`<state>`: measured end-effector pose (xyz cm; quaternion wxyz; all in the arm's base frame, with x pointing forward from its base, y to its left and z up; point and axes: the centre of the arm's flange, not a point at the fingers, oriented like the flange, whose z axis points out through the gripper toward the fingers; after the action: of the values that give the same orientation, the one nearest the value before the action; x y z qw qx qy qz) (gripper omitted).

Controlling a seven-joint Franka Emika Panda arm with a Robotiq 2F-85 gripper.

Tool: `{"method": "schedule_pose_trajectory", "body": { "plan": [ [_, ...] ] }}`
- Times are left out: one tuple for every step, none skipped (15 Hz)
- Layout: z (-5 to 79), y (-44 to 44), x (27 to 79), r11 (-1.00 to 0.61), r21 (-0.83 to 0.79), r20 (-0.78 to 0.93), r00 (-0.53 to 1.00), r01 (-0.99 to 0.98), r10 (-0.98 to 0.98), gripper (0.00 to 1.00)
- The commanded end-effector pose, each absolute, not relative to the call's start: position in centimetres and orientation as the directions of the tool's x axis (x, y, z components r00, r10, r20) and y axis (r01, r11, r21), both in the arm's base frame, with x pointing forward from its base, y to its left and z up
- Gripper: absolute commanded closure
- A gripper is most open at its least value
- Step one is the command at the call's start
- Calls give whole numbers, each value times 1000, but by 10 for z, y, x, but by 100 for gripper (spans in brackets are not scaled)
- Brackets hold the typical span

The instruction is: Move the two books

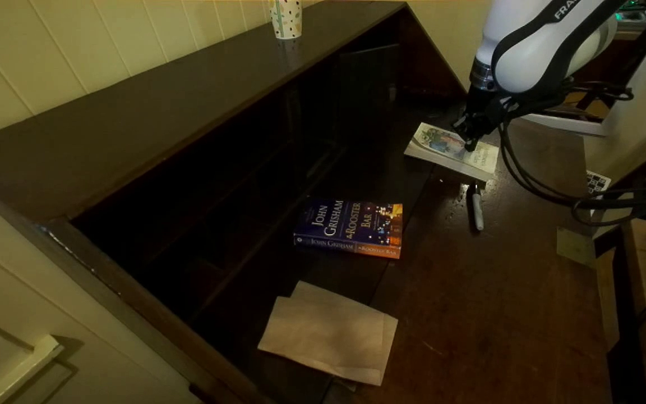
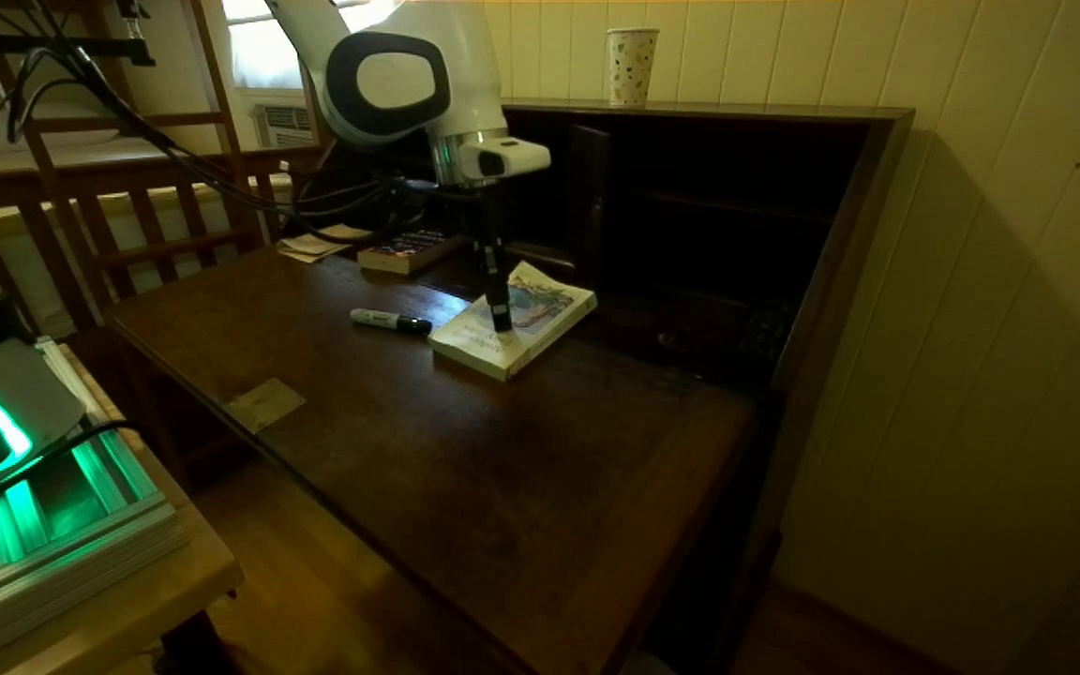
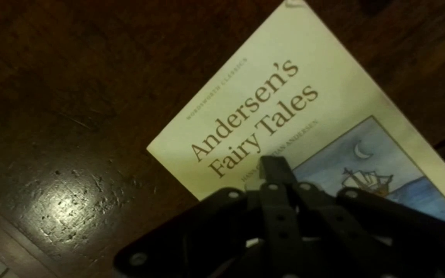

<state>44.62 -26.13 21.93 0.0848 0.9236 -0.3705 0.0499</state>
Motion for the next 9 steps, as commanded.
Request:
{"method": "schedule_pose_trajectory", "body": {
  "plan": [
    [198, -260, 429, -659, 153, 119, 676, -737, -728, 100],
    [199, -261, 430, -647, 149, 128, 663, -748, -737, 100],
    [201, -262, 432, -636, 140, 143, 651, -759, -746, 100],
    [204, -262, 433, -628, 134, 147, 642, -767, -752, 100],
    [207, -262, 435, -617, 140, 153, 632, -775, -760, 100],
    [211, -261, 436, -608, 132, 162, 622, -783, -766, 100],
    [215, -261, 436, -597, 133, 172, 612, -791, -772, 100],
    [220, -260, 437, -590, 138, 187, 606, -795, -773, 100],
    [225, -260, 437, -585, 142, 201, 602, -798, -773, 100]
  ]
}}
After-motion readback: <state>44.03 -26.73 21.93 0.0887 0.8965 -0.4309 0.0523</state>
